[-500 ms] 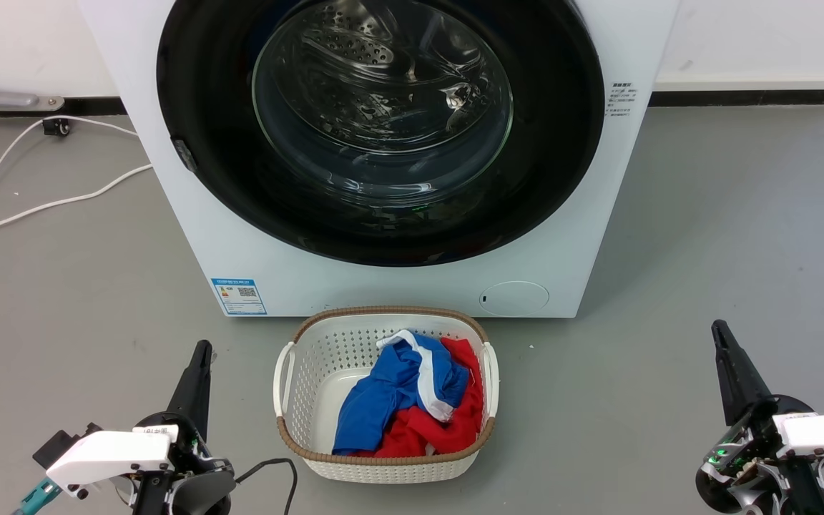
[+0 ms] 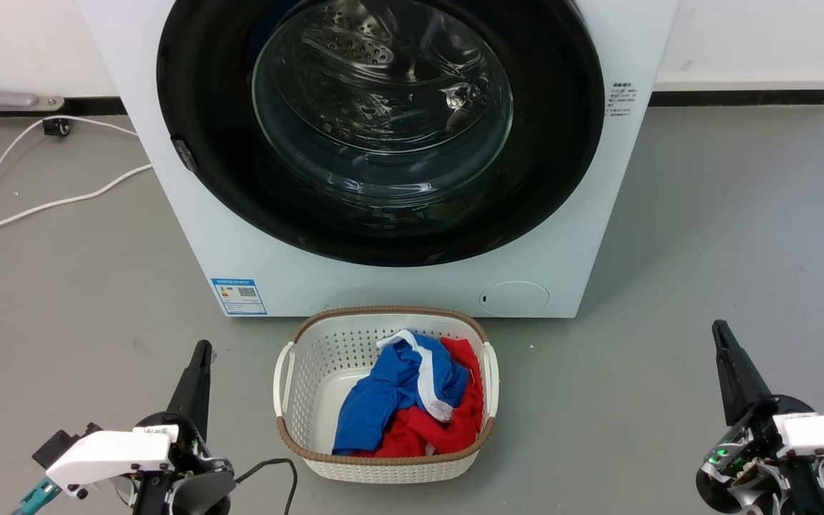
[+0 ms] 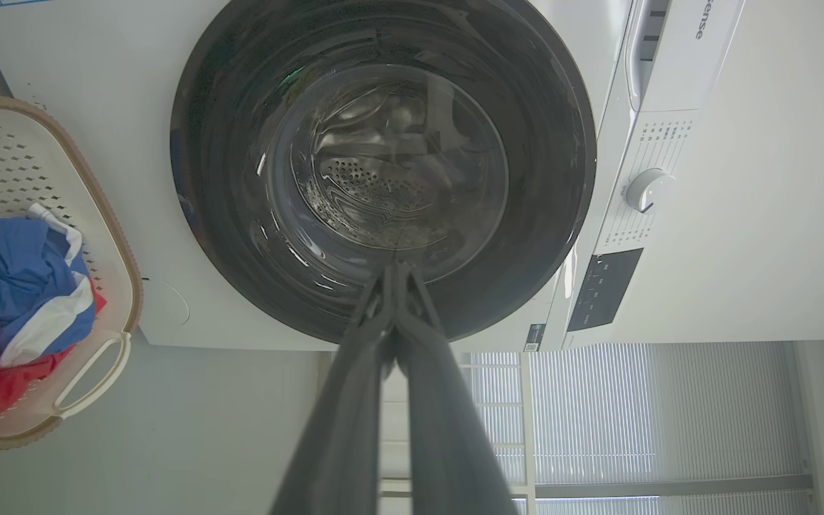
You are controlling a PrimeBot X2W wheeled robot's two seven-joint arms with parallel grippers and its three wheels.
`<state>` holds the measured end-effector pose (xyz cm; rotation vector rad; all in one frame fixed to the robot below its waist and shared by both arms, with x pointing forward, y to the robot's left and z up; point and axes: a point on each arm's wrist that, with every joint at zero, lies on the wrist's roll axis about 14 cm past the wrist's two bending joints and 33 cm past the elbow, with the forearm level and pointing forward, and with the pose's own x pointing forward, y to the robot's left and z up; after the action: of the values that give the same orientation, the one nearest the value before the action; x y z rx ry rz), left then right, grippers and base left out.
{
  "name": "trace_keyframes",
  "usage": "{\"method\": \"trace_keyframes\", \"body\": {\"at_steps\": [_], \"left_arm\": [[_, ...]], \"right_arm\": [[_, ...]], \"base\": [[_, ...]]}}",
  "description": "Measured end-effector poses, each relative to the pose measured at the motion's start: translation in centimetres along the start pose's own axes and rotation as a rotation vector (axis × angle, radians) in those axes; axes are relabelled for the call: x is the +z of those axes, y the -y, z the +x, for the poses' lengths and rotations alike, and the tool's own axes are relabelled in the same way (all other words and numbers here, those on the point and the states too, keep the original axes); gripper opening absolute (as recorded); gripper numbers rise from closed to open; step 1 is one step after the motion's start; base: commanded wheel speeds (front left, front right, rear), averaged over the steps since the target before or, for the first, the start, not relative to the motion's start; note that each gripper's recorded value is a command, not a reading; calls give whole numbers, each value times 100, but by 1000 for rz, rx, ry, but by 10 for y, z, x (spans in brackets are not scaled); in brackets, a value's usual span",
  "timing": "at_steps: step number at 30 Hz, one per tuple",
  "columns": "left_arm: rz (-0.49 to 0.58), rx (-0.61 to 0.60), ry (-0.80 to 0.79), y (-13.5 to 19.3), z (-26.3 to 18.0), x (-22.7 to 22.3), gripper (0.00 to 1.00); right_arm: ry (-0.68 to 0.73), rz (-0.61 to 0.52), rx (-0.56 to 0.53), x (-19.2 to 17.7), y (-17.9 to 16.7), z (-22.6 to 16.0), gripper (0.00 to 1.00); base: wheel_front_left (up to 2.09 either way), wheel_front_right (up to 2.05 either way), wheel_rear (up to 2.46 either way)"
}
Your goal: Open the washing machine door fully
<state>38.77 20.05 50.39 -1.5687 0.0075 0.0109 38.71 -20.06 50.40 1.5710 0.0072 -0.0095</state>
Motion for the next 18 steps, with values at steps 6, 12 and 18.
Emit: {"method": "trace_keyframes", "body": {"at_steps": [6, 12, 18], "left_arm": [[0, 0, 1, 0, 0, 0, 0], [-8, 49, 0, -17, -7, -2, 100], [6, 47, -15, -16, -7, -12, 100]], "right_arm": [[0, 1, 0, 0, 0, 0, 0], [0, 6, -48, 0, 16, -7, 100], [11, -4, -49, -1, 17, -10, 100]], "base": [[0, 0, 0], [0, 0, 0], [0, 0, 0]]}}
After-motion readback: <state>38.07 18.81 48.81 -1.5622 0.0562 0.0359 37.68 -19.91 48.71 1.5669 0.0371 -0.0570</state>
